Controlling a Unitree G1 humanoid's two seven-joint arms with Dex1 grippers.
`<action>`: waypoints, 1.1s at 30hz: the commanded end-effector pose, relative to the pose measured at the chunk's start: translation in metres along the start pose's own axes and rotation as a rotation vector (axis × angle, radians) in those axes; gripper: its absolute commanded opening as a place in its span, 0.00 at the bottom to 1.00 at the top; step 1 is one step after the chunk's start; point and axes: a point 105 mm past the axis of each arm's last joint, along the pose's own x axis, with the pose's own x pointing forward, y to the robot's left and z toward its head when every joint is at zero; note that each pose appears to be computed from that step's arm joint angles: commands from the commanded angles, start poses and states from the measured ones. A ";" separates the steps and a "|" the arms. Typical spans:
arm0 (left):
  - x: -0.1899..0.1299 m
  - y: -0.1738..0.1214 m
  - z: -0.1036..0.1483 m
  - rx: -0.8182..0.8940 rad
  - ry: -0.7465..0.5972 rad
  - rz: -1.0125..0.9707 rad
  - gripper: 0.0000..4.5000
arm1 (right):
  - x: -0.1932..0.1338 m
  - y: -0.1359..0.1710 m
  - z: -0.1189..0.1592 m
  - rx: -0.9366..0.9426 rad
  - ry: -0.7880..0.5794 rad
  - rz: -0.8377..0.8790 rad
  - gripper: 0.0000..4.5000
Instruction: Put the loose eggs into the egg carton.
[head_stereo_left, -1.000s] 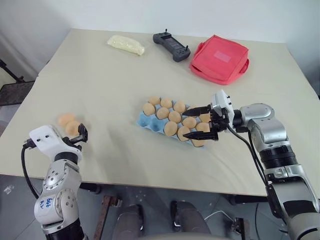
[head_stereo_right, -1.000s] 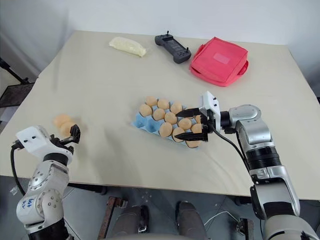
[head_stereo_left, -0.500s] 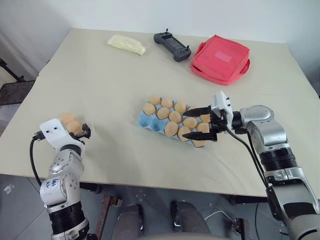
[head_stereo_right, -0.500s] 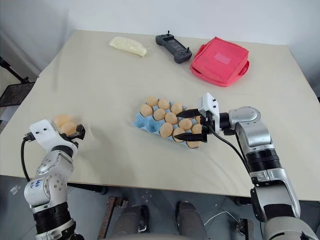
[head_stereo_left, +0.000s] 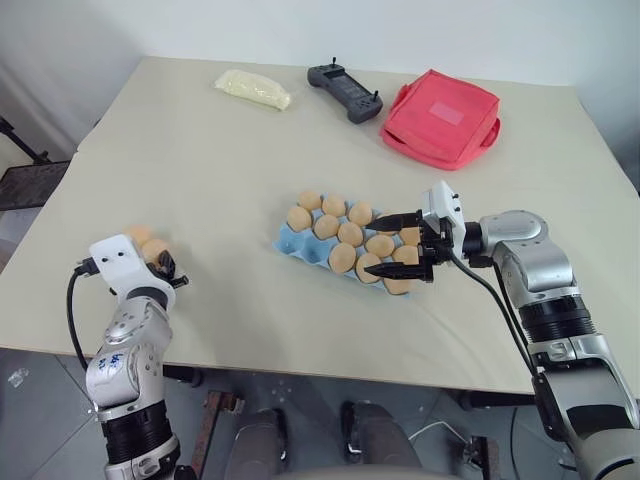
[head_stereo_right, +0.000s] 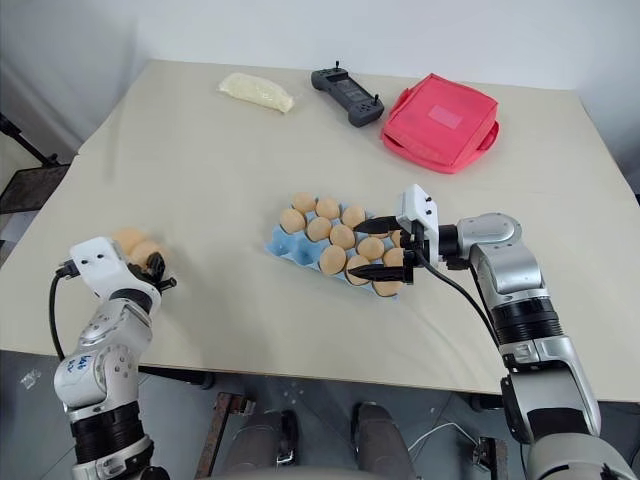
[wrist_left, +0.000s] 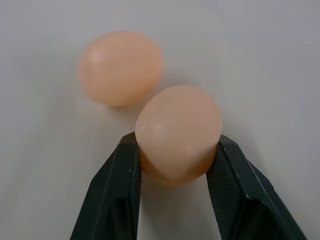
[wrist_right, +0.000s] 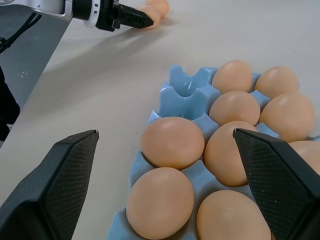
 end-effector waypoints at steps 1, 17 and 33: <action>-0.011 -0.042 0.014 0.041 -0.042 -0.202 0.33 | -0.007 -0.001 0.012 -0.047 -0.022 -0.028 1.00; -0.018 -0.172 0.052 0.198 -0.151 -0.922 0.33 | -0.050 0.023 0.003 -0.003 -0.036 -0.209 1.00; -0.021 -0.206 0.034 0.241 -0.049 -1.119 0.62 | -0.062 0.043 -0.004 0.036 -0.019 -0.360 1.00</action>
